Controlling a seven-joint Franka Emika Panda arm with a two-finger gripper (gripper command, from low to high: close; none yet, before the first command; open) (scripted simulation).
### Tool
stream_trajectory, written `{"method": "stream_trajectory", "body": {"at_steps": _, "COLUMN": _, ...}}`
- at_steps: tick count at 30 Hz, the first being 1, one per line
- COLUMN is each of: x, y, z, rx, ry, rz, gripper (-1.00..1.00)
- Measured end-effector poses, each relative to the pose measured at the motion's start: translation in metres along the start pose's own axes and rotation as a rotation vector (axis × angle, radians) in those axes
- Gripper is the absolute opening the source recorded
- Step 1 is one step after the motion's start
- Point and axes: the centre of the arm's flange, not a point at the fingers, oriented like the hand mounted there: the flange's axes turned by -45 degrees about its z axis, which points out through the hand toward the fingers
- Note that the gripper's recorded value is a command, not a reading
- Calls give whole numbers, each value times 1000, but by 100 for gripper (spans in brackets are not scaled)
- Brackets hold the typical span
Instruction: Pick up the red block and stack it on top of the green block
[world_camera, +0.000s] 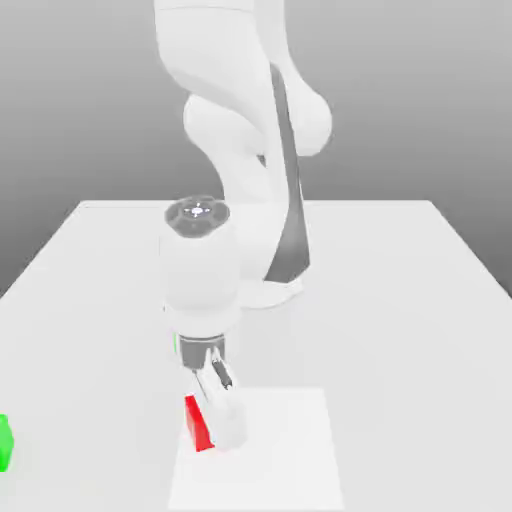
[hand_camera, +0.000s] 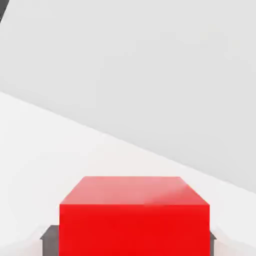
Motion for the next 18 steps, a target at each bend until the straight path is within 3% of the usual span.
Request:
{"method": "stream_trajectory", "body": {"at_steps": 11, "x": 4, "y": 0, "z": -61, "rx": -1, "ry": 0, "rz": 15, "gripper": -100}}
{"method": "stream_trajectory", "body": {"at_steps": 18, "x": 126, "y": 8, "z": -83, "rx": 5, "ry": -12, "rz": 440, "gripper": -100}}
